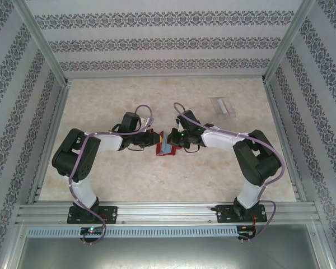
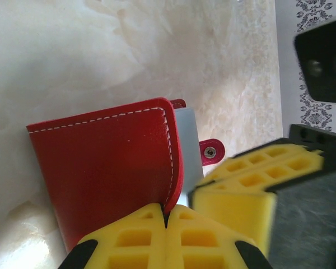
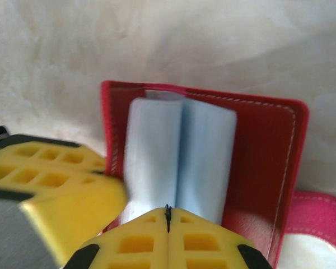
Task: Put the credit cards into the card holder
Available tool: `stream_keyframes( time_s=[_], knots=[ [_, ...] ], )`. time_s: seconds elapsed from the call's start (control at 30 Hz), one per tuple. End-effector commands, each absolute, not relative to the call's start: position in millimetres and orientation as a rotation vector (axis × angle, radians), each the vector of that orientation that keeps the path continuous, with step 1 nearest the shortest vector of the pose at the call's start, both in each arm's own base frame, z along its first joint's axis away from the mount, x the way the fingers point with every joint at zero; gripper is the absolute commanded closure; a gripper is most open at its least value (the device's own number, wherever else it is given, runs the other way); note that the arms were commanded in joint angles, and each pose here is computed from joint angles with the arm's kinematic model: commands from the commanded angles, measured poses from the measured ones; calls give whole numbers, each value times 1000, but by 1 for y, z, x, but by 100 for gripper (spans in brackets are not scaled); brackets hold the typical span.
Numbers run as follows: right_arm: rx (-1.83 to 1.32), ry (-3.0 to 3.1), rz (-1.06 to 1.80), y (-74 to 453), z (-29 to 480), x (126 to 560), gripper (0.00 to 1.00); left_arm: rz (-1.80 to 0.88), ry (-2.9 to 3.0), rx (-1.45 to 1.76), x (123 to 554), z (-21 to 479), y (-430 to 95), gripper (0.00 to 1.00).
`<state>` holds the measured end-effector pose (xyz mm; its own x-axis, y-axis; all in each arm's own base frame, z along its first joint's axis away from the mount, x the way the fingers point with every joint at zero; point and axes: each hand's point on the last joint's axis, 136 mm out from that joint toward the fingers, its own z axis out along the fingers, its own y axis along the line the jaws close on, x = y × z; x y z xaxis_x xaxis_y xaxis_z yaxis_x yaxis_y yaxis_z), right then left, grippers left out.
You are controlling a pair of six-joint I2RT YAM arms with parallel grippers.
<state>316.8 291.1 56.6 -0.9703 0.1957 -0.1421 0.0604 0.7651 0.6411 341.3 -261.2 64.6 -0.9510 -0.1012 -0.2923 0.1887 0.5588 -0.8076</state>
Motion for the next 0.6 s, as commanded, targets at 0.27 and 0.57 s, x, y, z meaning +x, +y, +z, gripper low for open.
stream_keyframes(
  time_s=[0.27, 0.57],
  knots=[
    [224, 2749, 1021, 296, 39, 325, 84, -1389, 2520, 57, 329, 50, -266, 99],
    [221, 2749, 1041, 293, 36, 325, 86, -1448, 2466, 85, 330, 59, -271, 89]
  ],
)
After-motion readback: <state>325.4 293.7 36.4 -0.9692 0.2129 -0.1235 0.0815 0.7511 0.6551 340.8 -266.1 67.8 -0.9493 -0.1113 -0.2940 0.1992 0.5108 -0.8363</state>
